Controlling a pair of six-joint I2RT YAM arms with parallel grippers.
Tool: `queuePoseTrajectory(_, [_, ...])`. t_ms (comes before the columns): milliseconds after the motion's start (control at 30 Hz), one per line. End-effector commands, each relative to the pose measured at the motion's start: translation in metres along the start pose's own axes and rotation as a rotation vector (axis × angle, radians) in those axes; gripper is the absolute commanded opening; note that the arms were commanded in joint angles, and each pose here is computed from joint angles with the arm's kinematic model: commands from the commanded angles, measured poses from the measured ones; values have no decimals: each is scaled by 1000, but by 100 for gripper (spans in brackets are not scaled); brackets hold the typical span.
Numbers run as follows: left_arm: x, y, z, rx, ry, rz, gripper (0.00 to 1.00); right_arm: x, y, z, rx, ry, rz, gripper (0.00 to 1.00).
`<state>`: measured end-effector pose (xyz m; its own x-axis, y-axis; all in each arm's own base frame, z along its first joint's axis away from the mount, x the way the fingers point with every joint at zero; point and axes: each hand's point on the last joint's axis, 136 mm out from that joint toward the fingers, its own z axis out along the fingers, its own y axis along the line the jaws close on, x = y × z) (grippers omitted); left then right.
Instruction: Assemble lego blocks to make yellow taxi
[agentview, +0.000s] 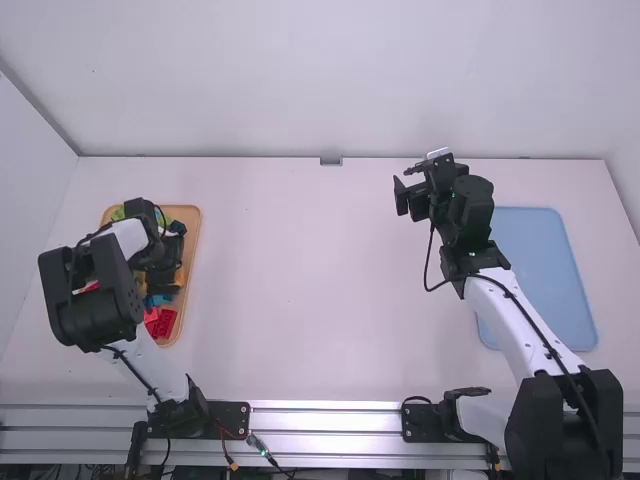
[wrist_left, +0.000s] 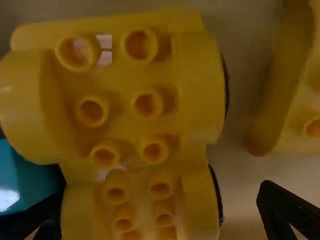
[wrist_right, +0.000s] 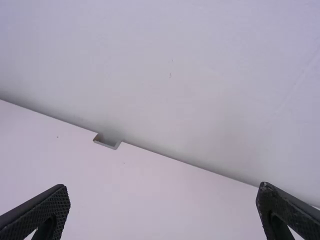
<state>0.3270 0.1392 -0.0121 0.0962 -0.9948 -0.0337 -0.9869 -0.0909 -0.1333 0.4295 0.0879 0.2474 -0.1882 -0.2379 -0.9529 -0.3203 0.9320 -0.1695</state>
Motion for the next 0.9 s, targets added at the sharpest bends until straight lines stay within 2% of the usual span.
queuePoseTrajectory(0, [-12,1,8,-17,-50,70,99,-14,-2,2,4,-27,1,99])
queuePoseTrajectory(133, [-10,1,8,-19,-48,55,100,-15,0,2,-8,-30,1,99])
queuePoseTrajectory(167, [-8,2,8,-21,-45,47,95,-16,1,1,-15,-33,1,99])
queuePoseTrajectory(333, [-4,1,9,-14,-18,44,89,-16,0,1,-13,-35,0,99])
queuePoseTrajectory(500, [-1,7,13,-26,-17,8,87,-16,0,1,-13,-34,0,99])
queuePoseTrajectory(633, [-2,8,15,-18,-17,3,78,-16,0,1,-13,-34,0,99])
queuePoseTrajectory(700, [-3,9,16,-19,-13,-1,66,-16,0,1,-13,-34,1,99])
queuePoseTrajectory(867, [-1,7,16,-13,-13,7,70,-16,0,1,-13,-34,0,99])
